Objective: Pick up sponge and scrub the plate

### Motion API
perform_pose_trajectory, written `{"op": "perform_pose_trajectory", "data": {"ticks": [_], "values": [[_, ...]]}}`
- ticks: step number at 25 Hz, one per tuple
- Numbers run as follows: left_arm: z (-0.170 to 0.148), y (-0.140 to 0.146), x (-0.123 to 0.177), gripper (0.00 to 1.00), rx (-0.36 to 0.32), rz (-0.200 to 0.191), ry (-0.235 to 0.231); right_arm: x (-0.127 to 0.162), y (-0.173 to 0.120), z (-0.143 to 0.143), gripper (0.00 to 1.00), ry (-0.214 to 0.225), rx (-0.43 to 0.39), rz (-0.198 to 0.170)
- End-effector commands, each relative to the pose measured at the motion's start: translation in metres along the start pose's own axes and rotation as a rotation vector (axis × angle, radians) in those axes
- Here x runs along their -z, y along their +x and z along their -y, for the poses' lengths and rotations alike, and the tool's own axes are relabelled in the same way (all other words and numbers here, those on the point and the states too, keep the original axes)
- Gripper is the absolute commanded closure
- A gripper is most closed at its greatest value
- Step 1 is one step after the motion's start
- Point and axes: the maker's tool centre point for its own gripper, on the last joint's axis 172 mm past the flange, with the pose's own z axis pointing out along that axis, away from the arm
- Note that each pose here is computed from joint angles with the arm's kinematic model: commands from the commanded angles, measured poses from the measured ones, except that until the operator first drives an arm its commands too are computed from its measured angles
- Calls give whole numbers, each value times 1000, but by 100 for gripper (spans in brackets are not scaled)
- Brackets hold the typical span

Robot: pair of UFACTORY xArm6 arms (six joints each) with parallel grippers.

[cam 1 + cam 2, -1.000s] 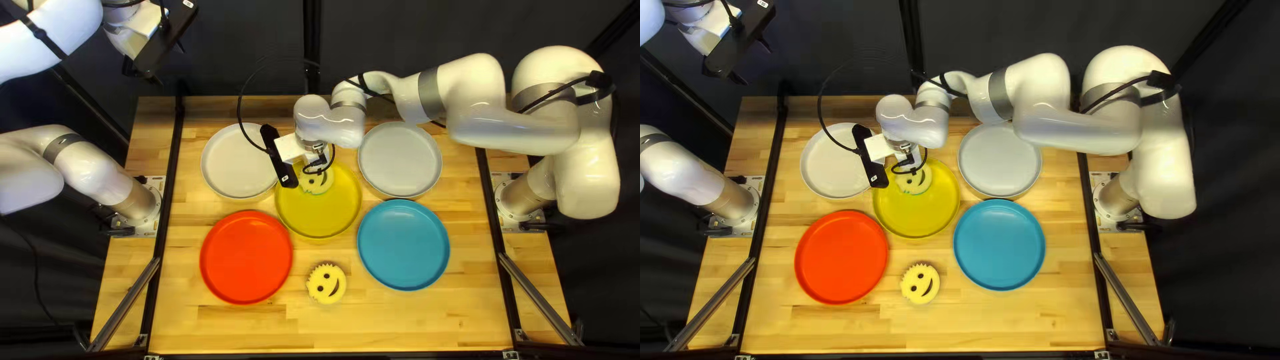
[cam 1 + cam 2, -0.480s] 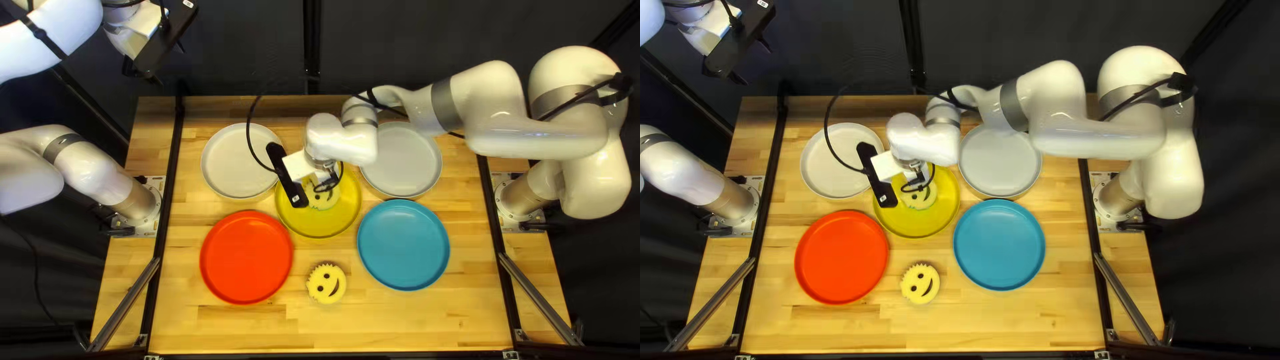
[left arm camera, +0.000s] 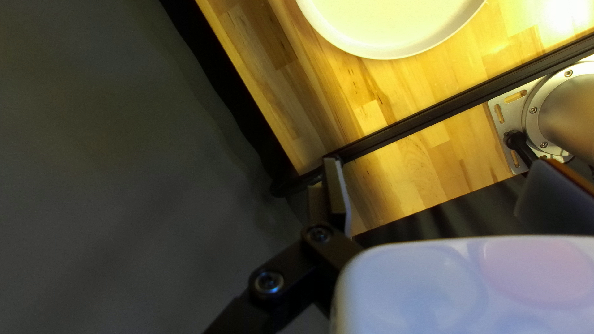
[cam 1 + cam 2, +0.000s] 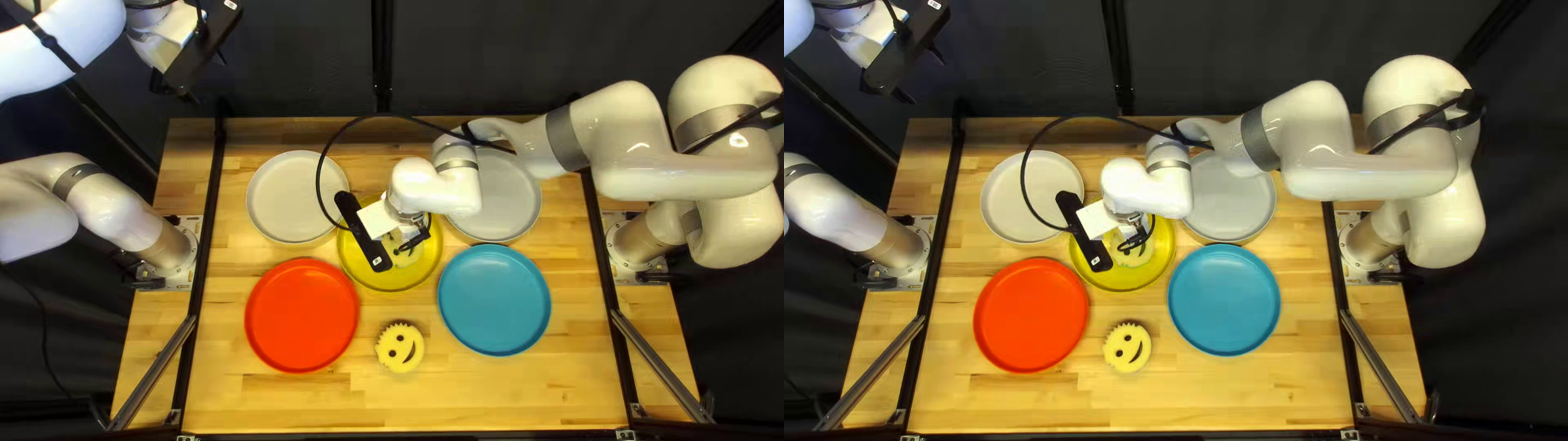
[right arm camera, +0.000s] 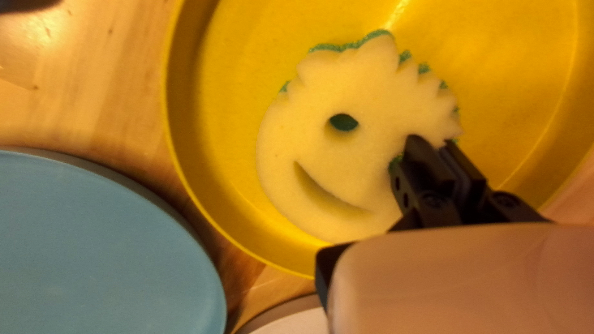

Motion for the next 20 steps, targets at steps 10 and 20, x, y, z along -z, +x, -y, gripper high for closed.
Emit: {"op": "perform_pose_trajectory", "data": {"ticks": [10, 20], "values": [[0, 0, 0, 0, 0, 0, 0, 1, -21, -26, 100, -7, -12, 14], [0, 0, 0, 0, 0, 0, 0, 6, -3, 37, 100, 2, 20, 40]]}}
